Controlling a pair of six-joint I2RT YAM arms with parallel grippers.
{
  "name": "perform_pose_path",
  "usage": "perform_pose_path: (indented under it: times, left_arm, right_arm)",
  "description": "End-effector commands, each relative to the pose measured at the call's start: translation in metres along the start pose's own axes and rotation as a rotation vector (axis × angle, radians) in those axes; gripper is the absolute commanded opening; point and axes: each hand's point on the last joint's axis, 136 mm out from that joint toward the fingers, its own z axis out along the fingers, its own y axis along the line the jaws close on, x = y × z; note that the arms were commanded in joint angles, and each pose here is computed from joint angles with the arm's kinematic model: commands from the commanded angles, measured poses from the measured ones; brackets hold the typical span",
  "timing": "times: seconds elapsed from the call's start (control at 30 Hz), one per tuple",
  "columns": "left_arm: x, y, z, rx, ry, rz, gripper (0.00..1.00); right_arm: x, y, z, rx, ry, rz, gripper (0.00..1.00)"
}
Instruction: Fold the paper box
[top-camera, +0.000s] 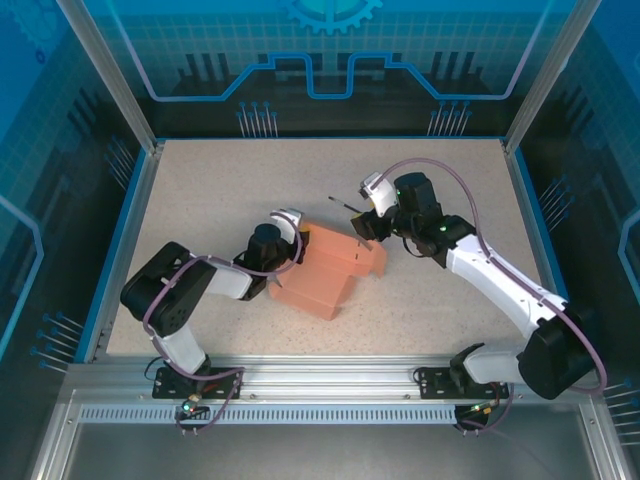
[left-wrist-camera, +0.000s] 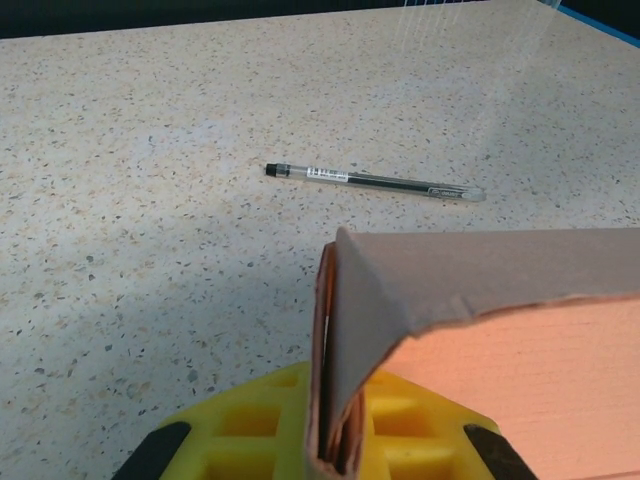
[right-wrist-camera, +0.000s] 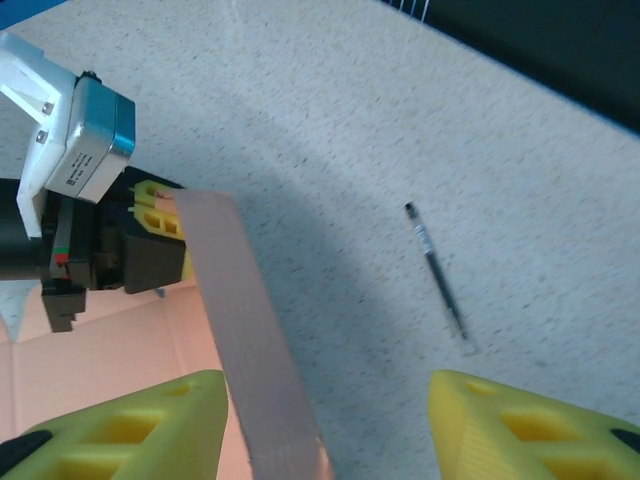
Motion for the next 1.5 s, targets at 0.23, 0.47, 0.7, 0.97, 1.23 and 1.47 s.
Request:
perform_pose_path:
  times: [0.23,0.47,0.7,0.97,1.23,1.47]
  left_arm:
    - [-0.006,-0.025,-0.003,0.08,-0.086,0.062,0.09]
    - [0.009,-0.035,-0.003,0.137,-0.082,0.077,0.11]
    - [0.018,-0.041,0.002,0.174,-0.064,0.073,0.12]
    - [0.027,-0.043,0.003,0.193,-0.062,0.07,0.12]
    - [0.029,-0.043,0.004,0.192,-0.054,0.074,0.14]
    - [0.031,-0.042,0.004,0.189,-0.049,0.077,0.17]
  right_arm:
    - [0.002,0.013,0.037,-0.197,0.071,0.213,0.54]
    - [0.003,0.02,0.079,-0.282,0.116,0.239,0.53]
    - [0.006,0.026,0.105,-0.32,0.156,0.255,0.53]
    - [0.01,0.036,0.129,-0.362,0.202,0.264,0.52]
    - [0.028,0.046,0.146,-0.379,0.26,0.264,0.5]
    - [0.04,0.049,0.15,-0.373,0.288,0.265,0.49]
